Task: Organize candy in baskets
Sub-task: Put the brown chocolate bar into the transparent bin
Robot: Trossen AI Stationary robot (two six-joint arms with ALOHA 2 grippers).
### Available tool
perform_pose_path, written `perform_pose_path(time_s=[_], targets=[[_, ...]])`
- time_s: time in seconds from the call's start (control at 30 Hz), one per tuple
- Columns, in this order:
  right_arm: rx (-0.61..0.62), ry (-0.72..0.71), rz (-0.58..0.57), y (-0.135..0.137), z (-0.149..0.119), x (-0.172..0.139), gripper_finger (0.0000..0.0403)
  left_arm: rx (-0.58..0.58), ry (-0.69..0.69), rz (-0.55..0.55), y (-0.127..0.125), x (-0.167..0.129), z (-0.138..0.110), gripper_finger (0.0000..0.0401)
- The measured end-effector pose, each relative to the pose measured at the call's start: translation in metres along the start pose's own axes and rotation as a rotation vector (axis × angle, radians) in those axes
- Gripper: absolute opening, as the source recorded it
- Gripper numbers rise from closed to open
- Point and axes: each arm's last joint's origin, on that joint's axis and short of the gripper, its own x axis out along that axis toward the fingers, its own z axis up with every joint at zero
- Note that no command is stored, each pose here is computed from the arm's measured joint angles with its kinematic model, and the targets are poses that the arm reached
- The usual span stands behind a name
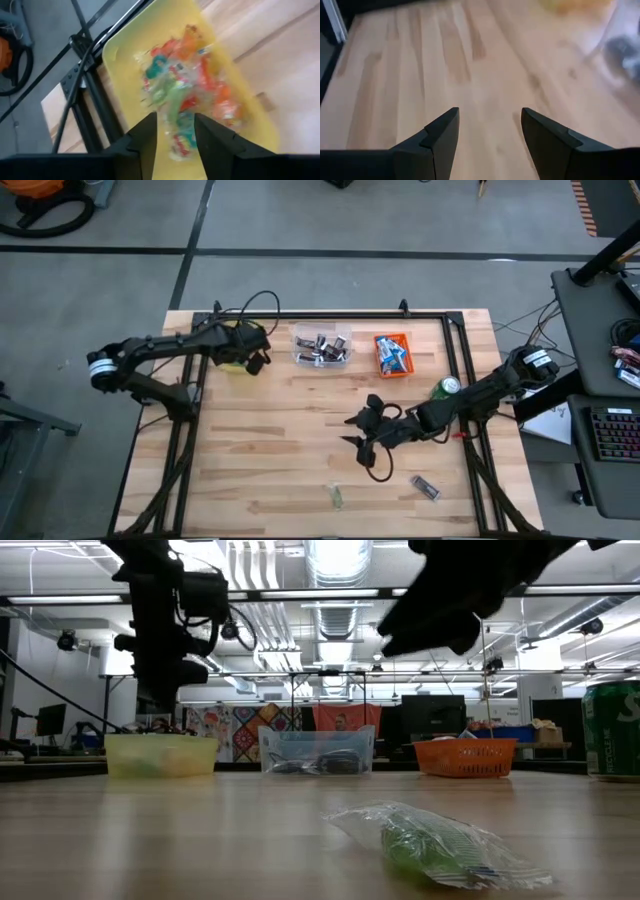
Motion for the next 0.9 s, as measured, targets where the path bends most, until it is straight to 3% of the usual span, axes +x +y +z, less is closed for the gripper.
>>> perform_pose_path(time_s=[0.27,0.5,0.67,0.77,0.9], targets=[[0.121,0.258,0.083,-0.003,-0.018,-0.003,0.0206,0.039,-0.180,-0.169,-0.041,-0.045,-0.014,0.0130],[0.295,0.518,0.156,-0.001,-0.034,-0.010,0.0206,0.219,-0.474,-0.513,-0.100,-0.107,-0.053,0.0130],[0.401,0.721,0.216,0.008,-0.045,-0.020,0.0206,0.299,-0.657,-0.733,-0.123,-0.145,-0.094,0.0130],[0.444,0.835,0.149,0.012,-0.049,-0.030,0.0206,0.274,-0.732,-0.782,-0.129,-0.158,-0.111,0.0130],[0.467,0.988,-0.018,0.017,-0.054,-0.049,0.0206,0.211,-0.793,-0.747,-0.135,-0.164,-0.125,0.0130]])
